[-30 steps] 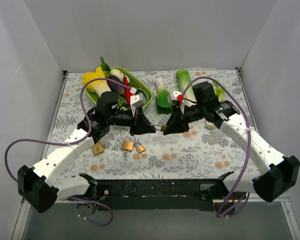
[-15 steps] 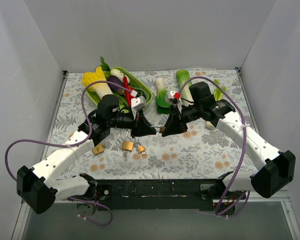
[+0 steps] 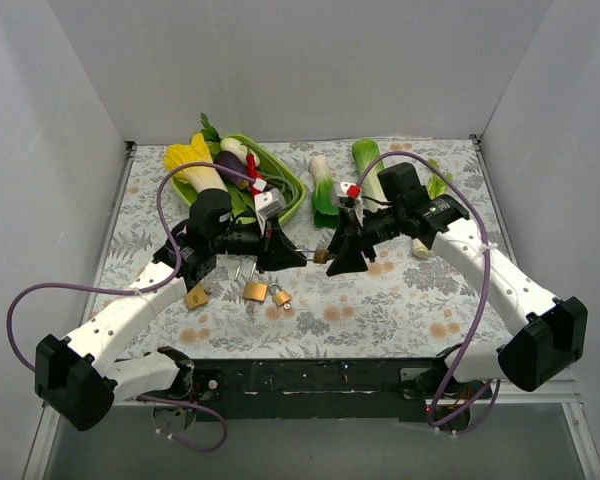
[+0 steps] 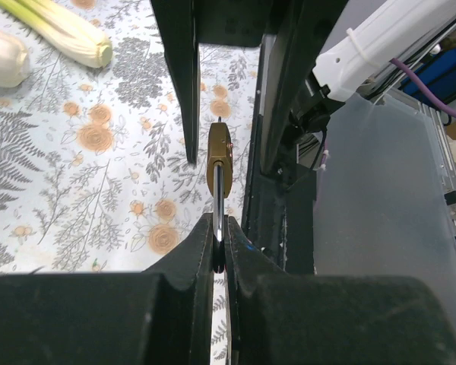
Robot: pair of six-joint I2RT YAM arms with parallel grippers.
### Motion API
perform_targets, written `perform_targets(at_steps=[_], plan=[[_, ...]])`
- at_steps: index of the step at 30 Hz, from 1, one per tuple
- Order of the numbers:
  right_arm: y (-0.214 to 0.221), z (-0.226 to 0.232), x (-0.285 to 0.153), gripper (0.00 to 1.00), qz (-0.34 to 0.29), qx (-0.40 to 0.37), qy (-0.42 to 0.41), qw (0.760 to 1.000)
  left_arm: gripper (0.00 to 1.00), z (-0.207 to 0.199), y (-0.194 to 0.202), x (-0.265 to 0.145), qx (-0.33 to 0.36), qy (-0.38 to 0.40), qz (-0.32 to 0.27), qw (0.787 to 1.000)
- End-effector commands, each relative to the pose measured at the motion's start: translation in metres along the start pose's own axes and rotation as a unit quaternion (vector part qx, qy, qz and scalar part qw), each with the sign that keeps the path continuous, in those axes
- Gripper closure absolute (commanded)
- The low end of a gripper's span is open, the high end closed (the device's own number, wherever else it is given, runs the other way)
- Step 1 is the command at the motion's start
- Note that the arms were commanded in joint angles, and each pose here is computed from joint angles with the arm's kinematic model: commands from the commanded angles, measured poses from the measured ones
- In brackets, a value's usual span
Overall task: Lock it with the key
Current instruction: Lock the lock.
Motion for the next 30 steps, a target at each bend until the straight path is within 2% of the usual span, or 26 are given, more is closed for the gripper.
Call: perform_targets(at_steps=[1,2,5,14,21,23,27,30], plan=[[0.000,-0.005,-0.030,0.45,0.008,-0.009,0.036,0.999,1.00,0.000,-0.001,-0.013,0.021,0.002,0.002,1.000],[0.002,-0.009,-0.033,0.44,0.015,-0.024,0.042,0.999,1.00,0.000,0.002,-0.013,0.027,0.006,0.007,1.000],[0.008,-0.010,-0.039,0.39,0.030,-0.005,0.046,0.998,1.00,0.000,0.007,-0.012,0.019,0.015,0.014,1.000],[-0.001,-0.016,-0.032,0.44,0.016,0.011,0.039,0.999,1.00,0.007,0.009,-0.004,-0.009,0.026,0.029,0.999],[0.001,-0.010,-0.017,0.47,0.026,0.018,0.014,0.999,1.00,0.009,0.004,-0.002,-0.003,0.026,0.022,0.999],[0.003,-0.012,-0.013,0.48,0.028,0.016,0.013,0.999,1.00,0.009,0.004,-0.001,-0.004,0.026,0.022,0.999],[0.002,-0.015,-0.011,0.60,0.028,0.019,0.010,0.999,1.00,0.006,0.006,0.001,-0.004,0.031,0.025,0.999],[0.005,-0.016,-0.009,0.63,0.031,0.022,0.008,0.999,1.00,0.005,0.008,0.002,-0.004,0.031,0.026,0.999]])
Point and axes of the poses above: each gripper's point midway between its finger pads, its own x axis out along the fingers, its own z axis along the line the jaws close on, y = z × x, the point moved 3 cm from there along -x, back along the fingers, and after that the axes turned 2 degrees about -x, right-handed, at the moved point
